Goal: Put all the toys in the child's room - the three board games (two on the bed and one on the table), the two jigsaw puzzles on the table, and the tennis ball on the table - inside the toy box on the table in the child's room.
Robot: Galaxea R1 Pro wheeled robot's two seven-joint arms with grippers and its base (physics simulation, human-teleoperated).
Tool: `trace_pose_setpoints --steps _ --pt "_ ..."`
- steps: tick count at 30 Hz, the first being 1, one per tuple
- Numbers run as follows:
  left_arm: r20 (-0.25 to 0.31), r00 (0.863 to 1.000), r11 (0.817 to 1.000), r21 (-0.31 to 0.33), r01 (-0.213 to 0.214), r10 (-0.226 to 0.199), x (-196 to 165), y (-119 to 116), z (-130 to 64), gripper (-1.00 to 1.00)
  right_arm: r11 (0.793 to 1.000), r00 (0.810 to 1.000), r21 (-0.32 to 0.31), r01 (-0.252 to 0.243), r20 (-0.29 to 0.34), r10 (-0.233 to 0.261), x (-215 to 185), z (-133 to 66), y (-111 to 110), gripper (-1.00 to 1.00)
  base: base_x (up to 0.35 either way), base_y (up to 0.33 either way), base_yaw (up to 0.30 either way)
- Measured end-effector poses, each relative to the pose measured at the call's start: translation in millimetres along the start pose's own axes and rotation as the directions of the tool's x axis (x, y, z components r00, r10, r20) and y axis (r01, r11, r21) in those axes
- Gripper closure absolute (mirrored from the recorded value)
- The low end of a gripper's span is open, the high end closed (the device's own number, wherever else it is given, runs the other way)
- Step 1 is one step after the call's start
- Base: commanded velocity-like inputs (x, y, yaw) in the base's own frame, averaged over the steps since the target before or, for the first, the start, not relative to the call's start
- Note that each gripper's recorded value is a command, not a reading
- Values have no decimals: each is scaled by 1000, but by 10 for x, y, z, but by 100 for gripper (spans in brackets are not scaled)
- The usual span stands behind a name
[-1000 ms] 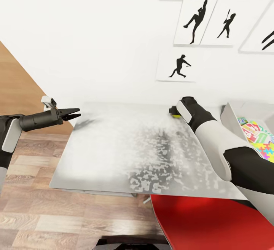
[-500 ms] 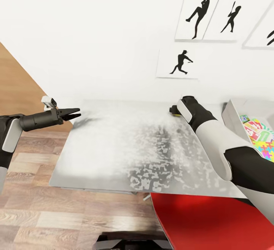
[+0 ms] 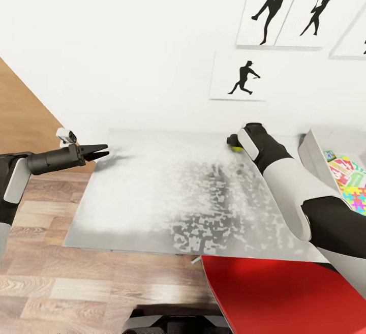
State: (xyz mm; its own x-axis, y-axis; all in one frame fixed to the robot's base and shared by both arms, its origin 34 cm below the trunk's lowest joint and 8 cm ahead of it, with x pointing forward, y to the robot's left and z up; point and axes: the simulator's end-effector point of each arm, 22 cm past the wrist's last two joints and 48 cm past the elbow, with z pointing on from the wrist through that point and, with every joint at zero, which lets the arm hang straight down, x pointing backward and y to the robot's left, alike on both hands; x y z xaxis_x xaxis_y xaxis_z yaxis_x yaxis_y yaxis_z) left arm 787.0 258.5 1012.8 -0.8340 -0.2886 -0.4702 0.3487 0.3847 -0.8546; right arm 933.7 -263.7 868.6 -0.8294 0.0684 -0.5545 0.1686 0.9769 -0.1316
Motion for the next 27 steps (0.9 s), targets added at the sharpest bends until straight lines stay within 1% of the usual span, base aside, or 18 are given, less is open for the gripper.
trace_pose_setpoints --steps 7,27 --pt "-3 1000 1000 -3 8 -8 31 61 16 -100 1000 1000 -7 -3 20 3 -112 -7 39 -100 0 0 0" --pt "-15 999 999 -10 33 -33 129 232 64 -100 1000 1000 -2 -3 -8 3 36 189 16 -100 0 0 0"
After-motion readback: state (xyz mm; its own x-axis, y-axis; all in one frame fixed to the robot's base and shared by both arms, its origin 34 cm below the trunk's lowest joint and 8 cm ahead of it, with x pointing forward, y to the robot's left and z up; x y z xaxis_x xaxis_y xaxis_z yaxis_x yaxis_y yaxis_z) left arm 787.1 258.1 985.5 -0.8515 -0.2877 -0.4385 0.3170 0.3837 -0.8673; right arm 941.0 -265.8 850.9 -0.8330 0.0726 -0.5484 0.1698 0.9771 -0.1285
